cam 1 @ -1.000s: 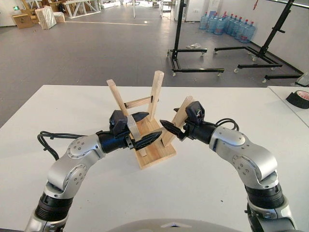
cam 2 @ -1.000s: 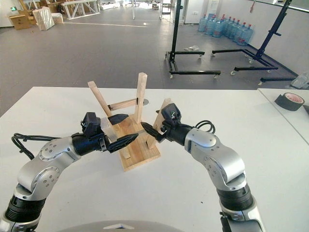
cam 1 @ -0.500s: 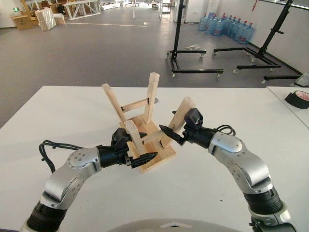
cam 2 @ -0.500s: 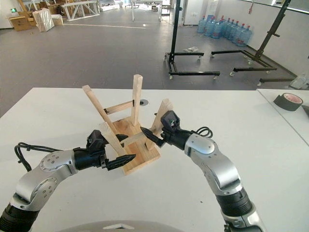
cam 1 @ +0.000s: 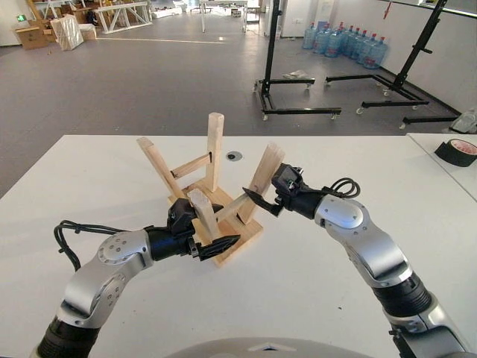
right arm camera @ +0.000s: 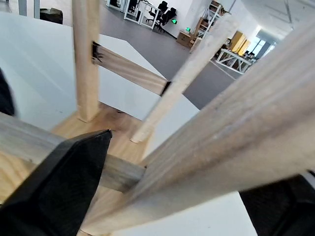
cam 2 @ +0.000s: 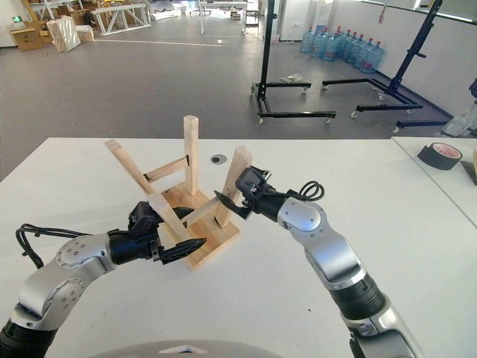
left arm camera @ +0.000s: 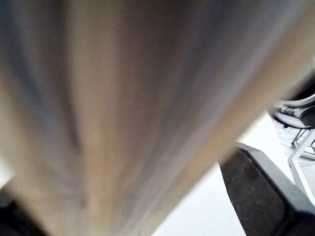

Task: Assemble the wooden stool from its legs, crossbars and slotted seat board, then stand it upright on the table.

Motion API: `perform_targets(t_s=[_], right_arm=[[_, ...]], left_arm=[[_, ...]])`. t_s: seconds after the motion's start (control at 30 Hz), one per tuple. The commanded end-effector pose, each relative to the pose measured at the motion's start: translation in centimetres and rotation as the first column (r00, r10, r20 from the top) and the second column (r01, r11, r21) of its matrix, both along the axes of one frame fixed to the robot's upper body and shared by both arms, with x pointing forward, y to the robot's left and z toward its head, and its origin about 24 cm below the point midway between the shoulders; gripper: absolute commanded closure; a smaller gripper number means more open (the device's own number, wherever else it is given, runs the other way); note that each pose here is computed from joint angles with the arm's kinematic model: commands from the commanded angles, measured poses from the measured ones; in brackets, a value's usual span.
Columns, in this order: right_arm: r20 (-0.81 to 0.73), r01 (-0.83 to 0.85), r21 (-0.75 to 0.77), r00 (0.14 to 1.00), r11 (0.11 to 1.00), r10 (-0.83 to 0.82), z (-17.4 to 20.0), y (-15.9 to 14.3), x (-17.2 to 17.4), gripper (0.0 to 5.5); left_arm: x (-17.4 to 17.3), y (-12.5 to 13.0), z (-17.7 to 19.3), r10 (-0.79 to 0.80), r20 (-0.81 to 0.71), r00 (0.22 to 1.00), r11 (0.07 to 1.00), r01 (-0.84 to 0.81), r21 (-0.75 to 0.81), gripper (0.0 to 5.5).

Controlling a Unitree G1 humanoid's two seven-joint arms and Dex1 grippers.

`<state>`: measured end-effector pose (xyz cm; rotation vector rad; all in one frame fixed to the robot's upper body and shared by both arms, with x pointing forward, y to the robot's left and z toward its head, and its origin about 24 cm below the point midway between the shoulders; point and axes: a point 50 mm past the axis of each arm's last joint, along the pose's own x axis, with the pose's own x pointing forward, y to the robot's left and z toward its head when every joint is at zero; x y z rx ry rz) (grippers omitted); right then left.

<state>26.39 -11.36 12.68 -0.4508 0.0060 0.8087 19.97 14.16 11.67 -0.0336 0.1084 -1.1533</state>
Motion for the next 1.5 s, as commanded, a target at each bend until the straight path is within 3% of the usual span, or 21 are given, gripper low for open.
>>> perform_targets(t_s=[0.03, 0.4, 0.5, 0.63, 0.73, 1.0, 1.33, 1.5], right_arm=[[-0.082, 0.162, -0.108, 0.982, 0.981, -0.172, -3.3, -2.2, 1.6, 1.44], [0.019, 0.186, -0.055, 0.983, 0.981, -0.185, -0.8, -3.5, 5.7, 1.44], [-0.041, 0.172, -0.026, 0.984, 0.985, -0.173, -1.5, -4.5, 4.4, 1.44], [-0.235, 0.009, 0.098, 0.972, 0.995, 0.014, -3.1, -6.2, -1.0, 1.44], [-0.318, -0.142, 0.167, 0.929, 0.976, 0.19, -4.0, -5.3, -3.9, 1.44], [-0.3, -0.269, 0.273, 0.888, 0.923, 0.348, -5.3, -0.1, -3.4, 1.44], [-0.263, -0.292, 0.263, 0.895, 0.92, 0.359, -6.0, 1.1, -1.9, 3.3], [-0.308, -0.295, 0.344, 0.861, 0.892, 0.404, -5.5, 0.7, -2.2, 4.25]], left_arm=[[-0.9, 0.3, 1.8, -0.067, 0.047, 0.997, 0.997, 0.068, -0.021, 1.1], [-1.3, 0.2, 2.9, -0.116, 0.051, 0.992, 0.993, 0.117, -0.011, 1.1], [-1.6, 0.5, 3.0, -0.113, 0.046, 0.993, 0.993, 0.114, -0.029, 1.1], [-2.0, 2.7, 2.6, -0.076, -0.001, 0.997, 0.997, 0.076, -0.018, 1.1], [-2.3, 4.4, 1.1, -0.052, -0.065, 0.997, 0.998, 0.055, 0.035, 1.1], [-2.0, 5.0, -0.6, -0.06, -0.105, 0.993, 0.994, 0.069, 0.089, 1.1], [-1.7, 3.8, -0.6, -0.07, -0.065, 0.995, 0.995, 0.075, 0.072, 1.1], [-2.0, 3.6, -0.6, -0.081, -0.056, 0.995, 0.995, 0.084, 0.057, 1.1]])
